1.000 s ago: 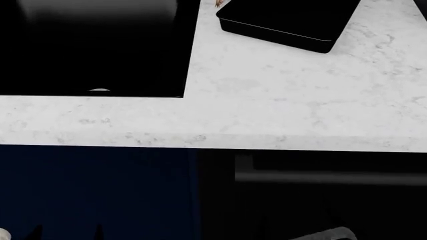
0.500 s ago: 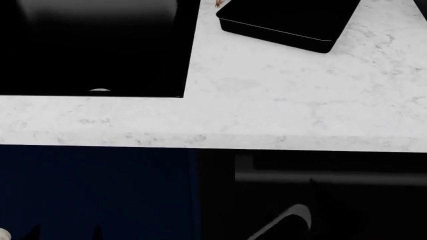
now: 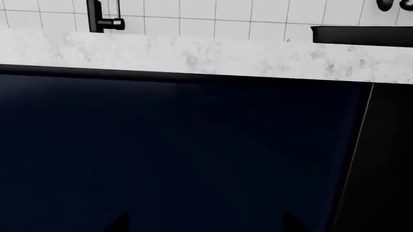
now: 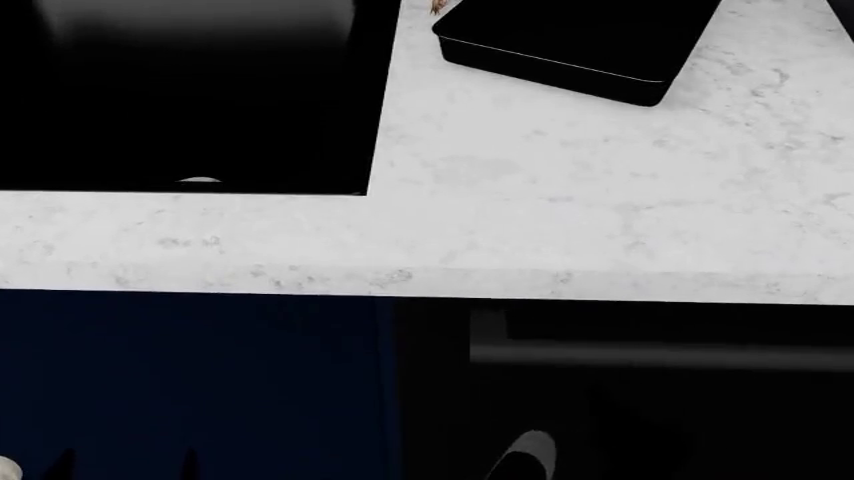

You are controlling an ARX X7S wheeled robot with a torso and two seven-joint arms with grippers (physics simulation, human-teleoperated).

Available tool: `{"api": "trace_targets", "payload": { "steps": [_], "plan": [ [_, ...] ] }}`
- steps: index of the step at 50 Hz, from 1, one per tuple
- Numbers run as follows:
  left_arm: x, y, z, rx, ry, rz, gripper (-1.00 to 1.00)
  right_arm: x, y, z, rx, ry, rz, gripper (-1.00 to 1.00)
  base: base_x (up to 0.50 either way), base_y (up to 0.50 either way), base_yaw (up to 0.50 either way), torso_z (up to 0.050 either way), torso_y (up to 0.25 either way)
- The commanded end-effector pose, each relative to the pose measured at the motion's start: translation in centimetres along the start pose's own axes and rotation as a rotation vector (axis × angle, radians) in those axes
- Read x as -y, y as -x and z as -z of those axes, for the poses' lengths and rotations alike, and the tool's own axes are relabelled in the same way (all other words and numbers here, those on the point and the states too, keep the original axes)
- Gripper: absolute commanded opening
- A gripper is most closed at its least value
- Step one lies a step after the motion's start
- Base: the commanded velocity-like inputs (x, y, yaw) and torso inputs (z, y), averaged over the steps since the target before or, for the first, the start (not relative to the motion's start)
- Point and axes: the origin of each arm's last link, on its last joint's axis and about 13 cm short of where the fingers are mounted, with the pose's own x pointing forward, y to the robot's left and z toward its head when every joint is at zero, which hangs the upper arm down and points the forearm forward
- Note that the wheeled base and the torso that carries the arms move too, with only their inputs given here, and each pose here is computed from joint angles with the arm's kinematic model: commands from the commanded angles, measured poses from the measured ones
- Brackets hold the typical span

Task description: Open the dishwasher door

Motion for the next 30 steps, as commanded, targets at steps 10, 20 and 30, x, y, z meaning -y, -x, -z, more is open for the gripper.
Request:
{"api": "trace_targets", "payload": {
  "steps": [10, 20, 30],
  "plan": [
    [0.0, 0.1, -0.1, 0.003, 0.001, -0.003, 1.00, -1.6, -1.4, 0.7, -0.038, 0.109, -0.029, 1.00, 0.00, 0.00, 0.00, 0.000, 0.000],
    [-0.1, 0.0, 0.0, 0.004, -0.002, -0.004, 1.00, -1.5, -2.6, 1.2, -0.069, 0.130, -0.012, 1.00, 0.00, 0.00, 0.00, 0.000, 0.000],
    [-0.3, 0.1, -0.1, 0.006, -0.003, -0.011, 1.00, -1.3, -3.5, 1.2, -0.076, 0.124, 0.001, 1.00, 0.00, 0.00, 0.00, 0.000, 0.000]
  ]
}}
